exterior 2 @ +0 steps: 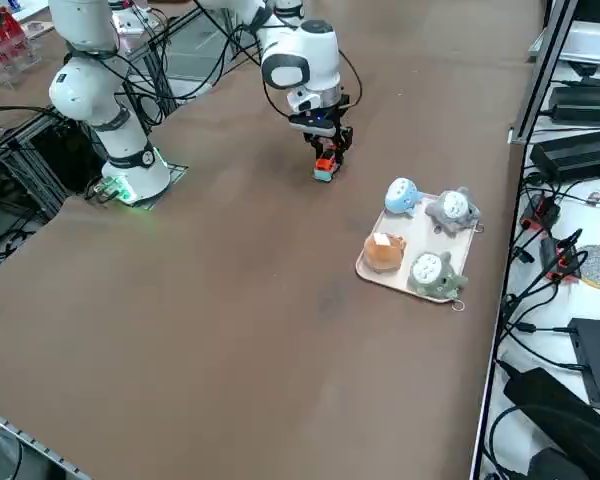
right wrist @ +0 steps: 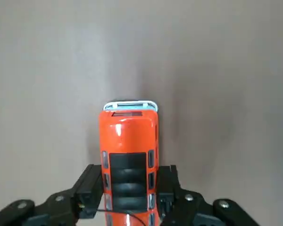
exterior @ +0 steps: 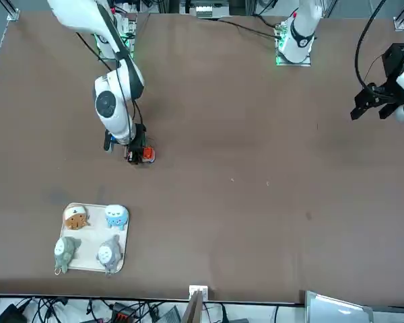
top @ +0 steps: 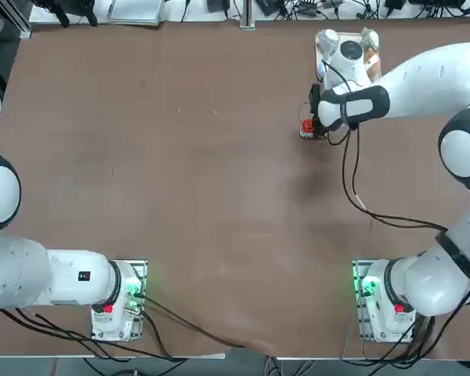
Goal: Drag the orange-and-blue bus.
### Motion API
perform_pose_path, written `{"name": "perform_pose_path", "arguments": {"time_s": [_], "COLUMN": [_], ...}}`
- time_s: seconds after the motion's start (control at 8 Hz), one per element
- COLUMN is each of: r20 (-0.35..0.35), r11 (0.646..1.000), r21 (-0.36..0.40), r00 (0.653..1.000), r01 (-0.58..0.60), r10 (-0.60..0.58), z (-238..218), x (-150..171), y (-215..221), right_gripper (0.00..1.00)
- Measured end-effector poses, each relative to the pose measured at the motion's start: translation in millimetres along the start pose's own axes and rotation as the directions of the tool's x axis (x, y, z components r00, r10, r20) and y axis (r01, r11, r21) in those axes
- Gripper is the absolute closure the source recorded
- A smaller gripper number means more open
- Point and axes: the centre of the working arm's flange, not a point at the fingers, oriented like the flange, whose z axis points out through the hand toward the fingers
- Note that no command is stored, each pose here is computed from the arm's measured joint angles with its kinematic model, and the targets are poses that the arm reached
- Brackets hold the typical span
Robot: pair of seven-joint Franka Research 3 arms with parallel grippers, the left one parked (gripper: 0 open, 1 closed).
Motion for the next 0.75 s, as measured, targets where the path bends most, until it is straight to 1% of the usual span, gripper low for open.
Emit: {"name": "perform_pose_path", "arguments": {"time_s": [0.25, 0.38, 0.5, 0.62, 0.75], "r20": [0.002, 0.002, -0.004, -0.015, -0.034], "r11": [1.0, 1.0, 1.0, 1.0, 0.998], "r21": [0.002, 0.001, -0.011, -0.031, -0.06], "r00": [1.0, 1.0, 1.0, 1.0, 0.999], "r01": [-0.002, 0.0, 0.004, 0.005, -0.001], "r10": [0.002, 0.0, -0.004, -0.005, -0.001], "z": [0, 1, 6, 9, 3], "x": [-12, -16, -19, -19, -18], "y": [4, 5, 9, 10, 5], "right_gripper": [0.4, 0.37, 0.22, 0.05, 0.0]}}
